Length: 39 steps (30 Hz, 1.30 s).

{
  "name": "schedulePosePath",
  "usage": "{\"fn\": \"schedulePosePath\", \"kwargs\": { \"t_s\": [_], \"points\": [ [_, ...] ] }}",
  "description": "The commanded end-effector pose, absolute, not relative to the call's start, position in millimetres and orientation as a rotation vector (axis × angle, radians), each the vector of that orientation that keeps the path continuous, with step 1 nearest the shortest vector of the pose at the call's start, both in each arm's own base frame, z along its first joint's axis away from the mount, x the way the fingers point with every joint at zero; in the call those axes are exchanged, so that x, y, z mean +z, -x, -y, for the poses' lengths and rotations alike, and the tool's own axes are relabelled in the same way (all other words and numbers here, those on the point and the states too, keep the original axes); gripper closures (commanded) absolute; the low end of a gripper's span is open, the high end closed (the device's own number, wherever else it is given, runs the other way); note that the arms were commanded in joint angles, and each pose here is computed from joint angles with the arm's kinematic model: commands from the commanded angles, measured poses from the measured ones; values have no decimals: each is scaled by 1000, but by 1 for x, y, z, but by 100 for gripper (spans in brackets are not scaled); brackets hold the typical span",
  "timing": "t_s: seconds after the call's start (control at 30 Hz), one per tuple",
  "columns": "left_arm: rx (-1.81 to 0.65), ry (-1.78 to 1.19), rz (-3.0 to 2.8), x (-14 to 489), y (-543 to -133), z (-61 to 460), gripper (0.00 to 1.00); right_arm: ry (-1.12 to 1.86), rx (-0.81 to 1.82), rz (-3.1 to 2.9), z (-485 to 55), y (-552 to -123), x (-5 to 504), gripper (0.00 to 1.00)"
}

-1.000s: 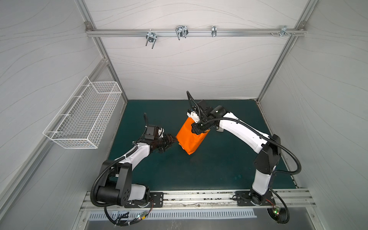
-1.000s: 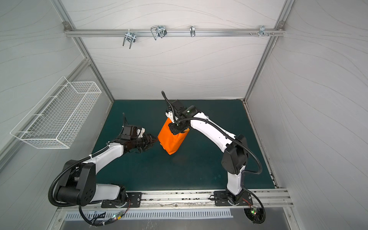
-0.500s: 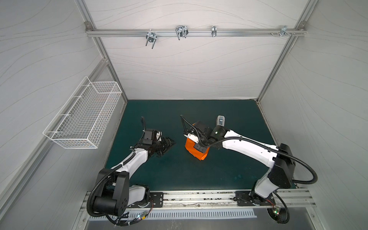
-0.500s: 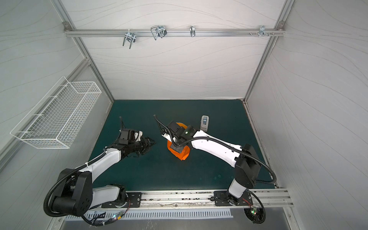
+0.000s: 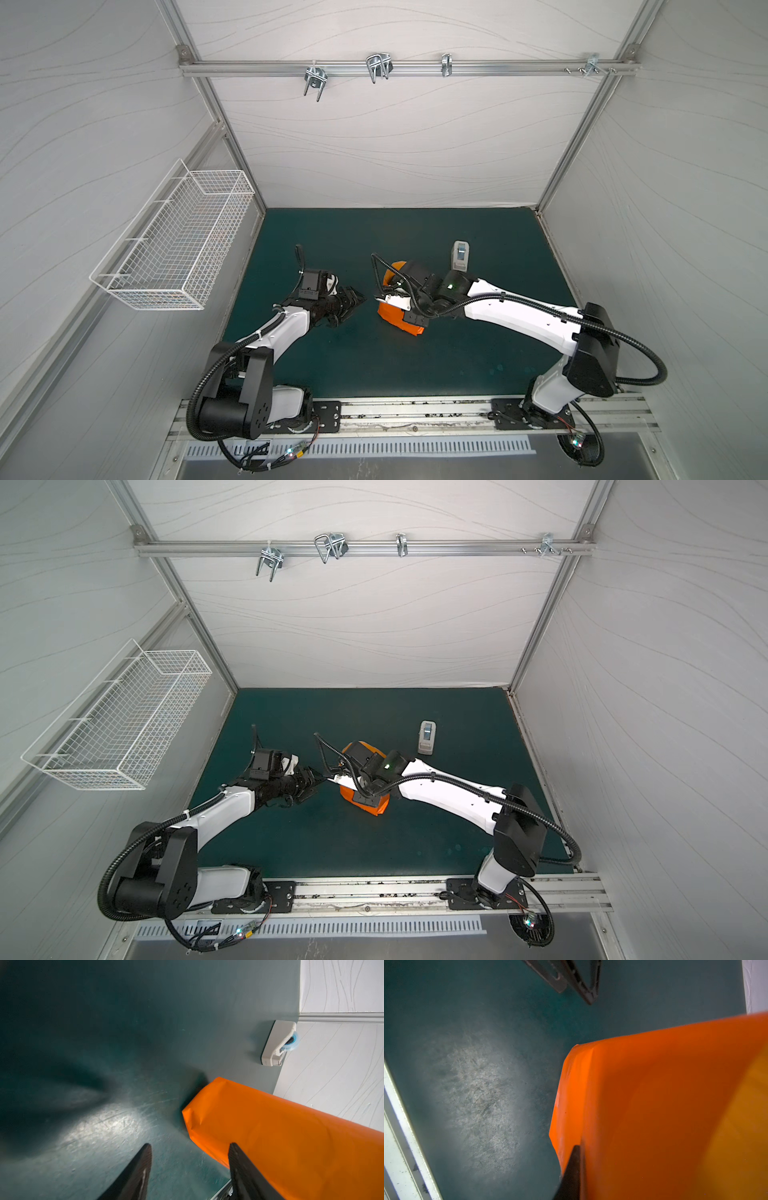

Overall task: Wrap a gift box in wrapping paper
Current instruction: Stand up the gift box at the center of the table, then rotate the gift box at the center of the table.

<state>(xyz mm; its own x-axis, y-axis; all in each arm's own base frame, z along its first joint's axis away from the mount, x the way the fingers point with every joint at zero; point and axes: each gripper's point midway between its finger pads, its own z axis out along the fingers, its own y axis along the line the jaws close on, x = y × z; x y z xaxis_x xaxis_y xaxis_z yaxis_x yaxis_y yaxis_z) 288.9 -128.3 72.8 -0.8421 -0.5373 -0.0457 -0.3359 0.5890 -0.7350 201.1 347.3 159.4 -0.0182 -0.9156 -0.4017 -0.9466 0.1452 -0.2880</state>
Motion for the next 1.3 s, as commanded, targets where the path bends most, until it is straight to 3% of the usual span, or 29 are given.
{"fn": "schedulePosePath", "kwargs": {
  "t_s": [0.0, 0.1, 0.17, 0.27, 0.4, 0.5, 0.57, 0.73, 0.8, 0.97, 1.27],
  "points": [
    [-1137, 683, -2489, 94, -309, 127, 39, 1813, 110, -1896, -359, -192, 160, 71],
    [-1139, 701, -2475, 98, -315, 119, 39, 1760, 137, -1895, -365, -194, 175, 48],
    [-1141, 704, -2460, 104, -321, 115, 39, 1708, 163, -1886, -370, -197, 189, 38],
    [-1137, 680, -2457, 115, -334, 112, 39, 1618, 194, -1865, -374, -203, 216, 27],
    [-1142, 629, -2447, 130, -358, 113, 40, 1326, 226, -1828, -360, -221, 275, 22],
    [-1174, 594, -2446, 136, -376, 119, 44, 936, 364, -1949, -306, -248, 307, 26],
    [-1203, 556, -2463, 135, -381, 129, 49, 686, 501, -2077, -259, -261, 298, 32],
    [-1177, 462, -2585, 104, -372, 162, 65, 342, 695, -2352, -197, -252, 203, 50],
    [-1182, 493, -2602, 86, -367, 167, 72, 316, 754, -2441, -199, -241, 163, 54],
    [-1168, 556, -2662, 48, -351, 172, 79, 197, 941, -2571, -219, -231, 86, 59],
    [-1160, 524, -2721, 32, -321, 188, 80, 243, 1058, -2673, -263, -236, 41, 62]
  ]
}}
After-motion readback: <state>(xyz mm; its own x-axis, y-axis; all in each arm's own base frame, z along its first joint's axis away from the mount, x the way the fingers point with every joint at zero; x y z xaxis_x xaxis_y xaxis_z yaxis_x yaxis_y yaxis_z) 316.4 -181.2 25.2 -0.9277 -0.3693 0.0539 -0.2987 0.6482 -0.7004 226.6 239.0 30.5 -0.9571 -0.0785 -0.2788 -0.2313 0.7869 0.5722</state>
